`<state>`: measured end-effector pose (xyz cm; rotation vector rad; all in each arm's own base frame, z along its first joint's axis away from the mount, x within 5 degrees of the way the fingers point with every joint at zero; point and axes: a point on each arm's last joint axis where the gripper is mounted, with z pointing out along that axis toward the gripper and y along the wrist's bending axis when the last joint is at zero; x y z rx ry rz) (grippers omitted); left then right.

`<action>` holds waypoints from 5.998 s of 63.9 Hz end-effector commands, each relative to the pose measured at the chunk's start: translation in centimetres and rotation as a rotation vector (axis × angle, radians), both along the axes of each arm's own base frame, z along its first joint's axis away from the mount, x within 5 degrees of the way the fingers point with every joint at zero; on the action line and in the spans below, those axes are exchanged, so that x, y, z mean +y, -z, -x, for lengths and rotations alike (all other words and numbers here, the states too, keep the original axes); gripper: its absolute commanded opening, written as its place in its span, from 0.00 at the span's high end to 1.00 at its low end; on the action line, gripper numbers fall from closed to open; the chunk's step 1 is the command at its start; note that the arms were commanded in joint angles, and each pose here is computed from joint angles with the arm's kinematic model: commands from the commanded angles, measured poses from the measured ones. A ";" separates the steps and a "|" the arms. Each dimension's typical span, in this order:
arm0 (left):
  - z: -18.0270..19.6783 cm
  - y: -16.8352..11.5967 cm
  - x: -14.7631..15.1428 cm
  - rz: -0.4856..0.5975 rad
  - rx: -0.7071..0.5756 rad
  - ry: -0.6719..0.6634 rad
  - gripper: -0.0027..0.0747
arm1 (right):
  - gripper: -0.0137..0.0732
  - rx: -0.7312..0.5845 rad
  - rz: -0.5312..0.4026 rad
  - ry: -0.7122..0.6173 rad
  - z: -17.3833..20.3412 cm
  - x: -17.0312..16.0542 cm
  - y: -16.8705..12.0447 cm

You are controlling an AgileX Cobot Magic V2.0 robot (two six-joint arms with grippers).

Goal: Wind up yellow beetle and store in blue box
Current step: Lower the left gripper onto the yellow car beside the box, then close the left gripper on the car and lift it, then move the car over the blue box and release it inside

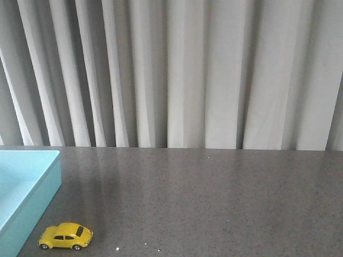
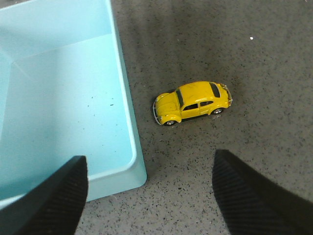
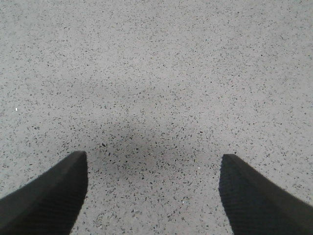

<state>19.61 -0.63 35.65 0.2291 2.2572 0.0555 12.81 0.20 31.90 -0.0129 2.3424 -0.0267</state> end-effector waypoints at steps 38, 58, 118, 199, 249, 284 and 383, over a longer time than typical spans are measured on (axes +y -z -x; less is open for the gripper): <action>-15.8 -1.2 -2.8 -0.241 0.160 0.629 0.26 | 0.22 -0.081 -0.002 -0.004 -0.3 0.0 -1.1; -20.5 3.0 -6.2 -0.404 0.267 0.851 0.26 | 0.22 -0.080 -0.002 -0.004 -0.3 0.0 -1.1; -22.5 9.5 -6.8 -0.423 0.526 0.899 0.26 | 0.22 -0.081 -0.002 -0.004 -0.3 0.0 -1.1; -17.8 -1.1 -7.7 -0.262 0.211 0.827 0.62 | 0.22 -0.080 -0.002 -0.004 -0.3 0.0 -1.1; -17.3 -3.3 8.5 -0.012 0.204 -0.089 0.62 | 0.22 -0.081 -0.002 -0.004 -0.3 0.0 -1.1; -22.6 5.9 12.6 0.057 0.329 -0.200 0.62 | 0.22 -0.081 -0.002 -0.004 -0.3 0.0 -1.1; -6.3 -9.2 -2.7 -0.060 -0.023 0.031 0.31 | 0.22 -0.080 -0.002 -0.004 -0.3 0.0 -1.1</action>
